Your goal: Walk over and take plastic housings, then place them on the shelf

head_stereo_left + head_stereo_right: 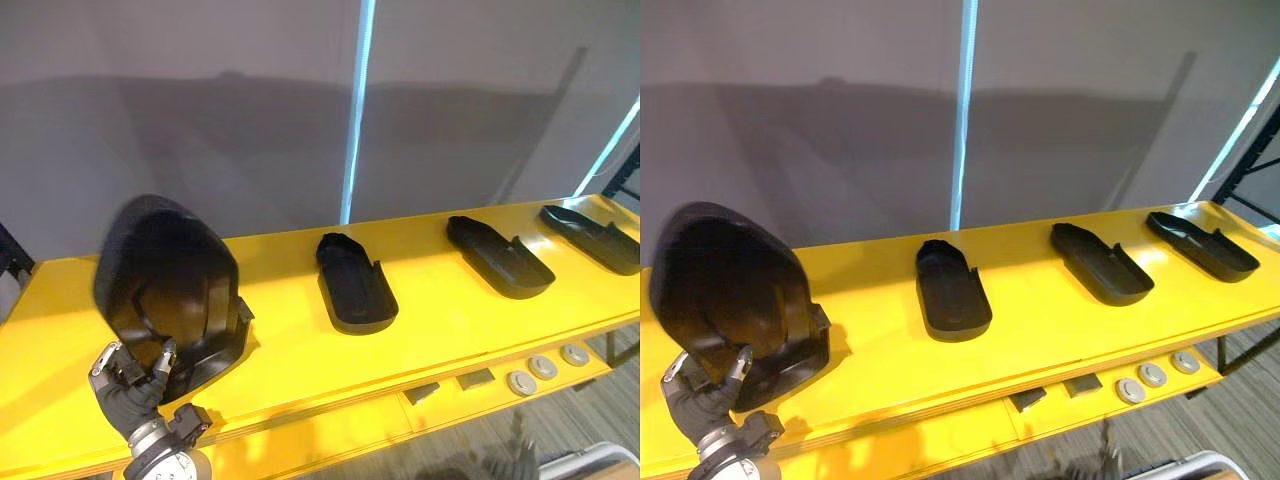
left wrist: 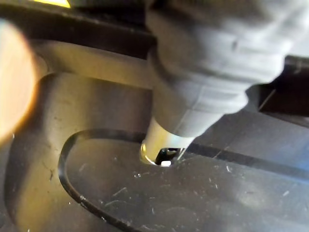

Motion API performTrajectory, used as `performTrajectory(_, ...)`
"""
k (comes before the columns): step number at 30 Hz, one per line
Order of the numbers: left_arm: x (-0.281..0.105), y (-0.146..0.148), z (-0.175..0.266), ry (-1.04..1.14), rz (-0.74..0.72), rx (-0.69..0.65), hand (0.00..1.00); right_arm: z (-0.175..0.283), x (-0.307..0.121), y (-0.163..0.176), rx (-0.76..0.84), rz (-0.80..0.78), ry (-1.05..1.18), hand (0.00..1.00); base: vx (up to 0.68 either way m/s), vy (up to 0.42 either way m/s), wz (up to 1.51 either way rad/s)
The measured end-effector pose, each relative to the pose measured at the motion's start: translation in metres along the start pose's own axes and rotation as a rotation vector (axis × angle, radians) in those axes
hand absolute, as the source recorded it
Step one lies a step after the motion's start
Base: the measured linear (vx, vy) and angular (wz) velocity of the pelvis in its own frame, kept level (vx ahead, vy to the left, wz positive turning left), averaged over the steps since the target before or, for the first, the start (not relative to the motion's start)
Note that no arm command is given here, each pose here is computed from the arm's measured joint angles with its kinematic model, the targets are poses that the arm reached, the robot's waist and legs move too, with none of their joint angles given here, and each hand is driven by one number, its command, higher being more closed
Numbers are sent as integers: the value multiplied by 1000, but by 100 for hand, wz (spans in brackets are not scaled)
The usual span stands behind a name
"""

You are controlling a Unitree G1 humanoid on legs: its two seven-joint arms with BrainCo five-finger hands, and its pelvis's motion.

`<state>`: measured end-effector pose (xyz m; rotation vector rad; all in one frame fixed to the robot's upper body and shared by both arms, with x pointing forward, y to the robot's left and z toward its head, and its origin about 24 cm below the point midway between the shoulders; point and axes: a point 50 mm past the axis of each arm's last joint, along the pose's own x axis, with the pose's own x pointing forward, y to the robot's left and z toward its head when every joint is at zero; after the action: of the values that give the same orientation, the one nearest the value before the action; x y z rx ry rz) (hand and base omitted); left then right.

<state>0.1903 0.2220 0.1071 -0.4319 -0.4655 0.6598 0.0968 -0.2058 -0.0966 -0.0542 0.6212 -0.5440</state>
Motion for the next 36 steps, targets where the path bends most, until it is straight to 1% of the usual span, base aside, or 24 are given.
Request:
performTrajectory(1,6,-6,-3,15,-27,-70,100,-13,2,2,-12,22,73,0,-42,3,106)
performTrajectory(4,23,-16,-22,84,-88,-168,100,-27,15,-4,-29,29,176,0,-19,94,99)
performTrajectory(7,40,-10,-32,153,-156,-176,100,-33,34,-15,-36,7,272,0,1,258,58)
performTrajectory(10,55,-6,-32,196,-222,-161,100,-45,36,-29,-35,-30,361,0,14,414,27)
performTrajectory(12,59,-7,-35,236,-276,-153,100,-54,33,-37,-13,-55,423,0,66,430,-7)
performTrajectory(13,62,-9,-39,274,-319,-115,100,-65,25,-27,16,-29,480,0,87,634,11)
performTrajectory(15,63,-10,-45,350,-398,-32,100,-78,14,-21,83,-35,550,0,48,481,16)
performTrajectory(18,67,-16,-41,381,-543,40,100,-71,21,-20,84,7,533,0,-26,316,-62)
performTrajectory(19,70,-17,-39,385,-566,51,100,-69,23,-19,86,16,526,0,-86,218,-90)
performTrajectory(22,74,-20,-46,430,-580,42,100,-68,25,-16,97,36,527,0,-64,56,-36)
performTrajectory(25,69,-37,-54,490,-645,-4,100,-66,27,-20,93,37,519,0,-79,-48,6)
performTrajectory(27,70,-41,-52,484,-661,-13,100,-66,27,-21,90,39,520,0,-74,-99,-3)
performTrajectory(29,78,-44,-45,461,-670,-1,100,-65,28,-21,86,48,517,0,-66,-132,-17)
performTrajectory(32,98,-59,-26,386,-682,2,100,-64,29,-20,76,56,513,0,-37,-98,-4)
performTrajectory(36,115,-65,-22,359,-635,29,100,-62,31,-22,20,78,503,0,-1,-23,1)
